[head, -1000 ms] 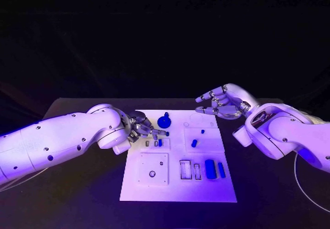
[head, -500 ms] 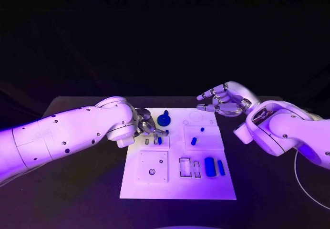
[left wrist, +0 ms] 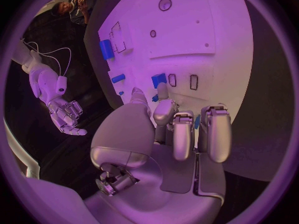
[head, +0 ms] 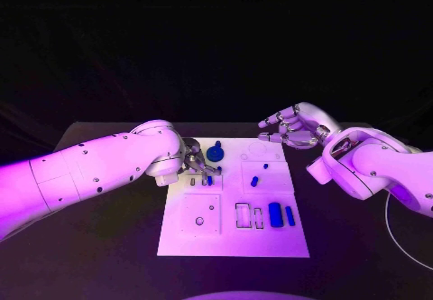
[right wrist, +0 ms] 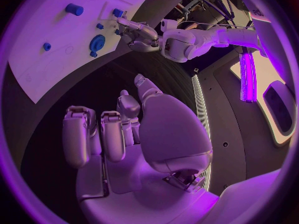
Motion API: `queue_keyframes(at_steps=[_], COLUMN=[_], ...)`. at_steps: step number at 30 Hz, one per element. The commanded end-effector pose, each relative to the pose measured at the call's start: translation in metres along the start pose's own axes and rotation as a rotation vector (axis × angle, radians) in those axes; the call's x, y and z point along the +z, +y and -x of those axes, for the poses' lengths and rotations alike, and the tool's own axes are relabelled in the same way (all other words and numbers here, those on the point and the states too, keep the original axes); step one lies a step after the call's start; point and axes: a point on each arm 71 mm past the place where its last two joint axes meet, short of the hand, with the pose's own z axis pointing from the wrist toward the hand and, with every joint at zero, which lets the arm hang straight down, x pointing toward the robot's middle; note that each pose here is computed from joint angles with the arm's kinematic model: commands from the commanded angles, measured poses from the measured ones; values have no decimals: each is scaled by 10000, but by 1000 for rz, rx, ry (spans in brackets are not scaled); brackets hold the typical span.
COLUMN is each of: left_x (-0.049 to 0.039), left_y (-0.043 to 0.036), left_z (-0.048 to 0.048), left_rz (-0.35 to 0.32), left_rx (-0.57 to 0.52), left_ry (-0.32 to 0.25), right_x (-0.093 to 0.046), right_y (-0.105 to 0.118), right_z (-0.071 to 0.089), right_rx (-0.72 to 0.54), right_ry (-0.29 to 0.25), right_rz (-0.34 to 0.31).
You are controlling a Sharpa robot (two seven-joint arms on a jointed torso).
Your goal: Assemble the parts on the task board
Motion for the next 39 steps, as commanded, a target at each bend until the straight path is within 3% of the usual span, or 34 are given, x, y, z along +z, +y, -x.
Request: queue_keyframes(at_steps=[1, 23, 39], left_x=[5, 67, 93], left_y=[66, 0, 11], left_z=[-2, -2, -18], left_rz=[108, 115, 142], left_rx=[63, 83, 115], left_ry=[26, 32, 67], right_x=[5, 33, 33], right_y=[0, -15, -20], right_z=[-11, -20, -17], right_rx=[-4, -5, -6], right_ry=[15, 17, 16], right_rz=[1, -4, -5])
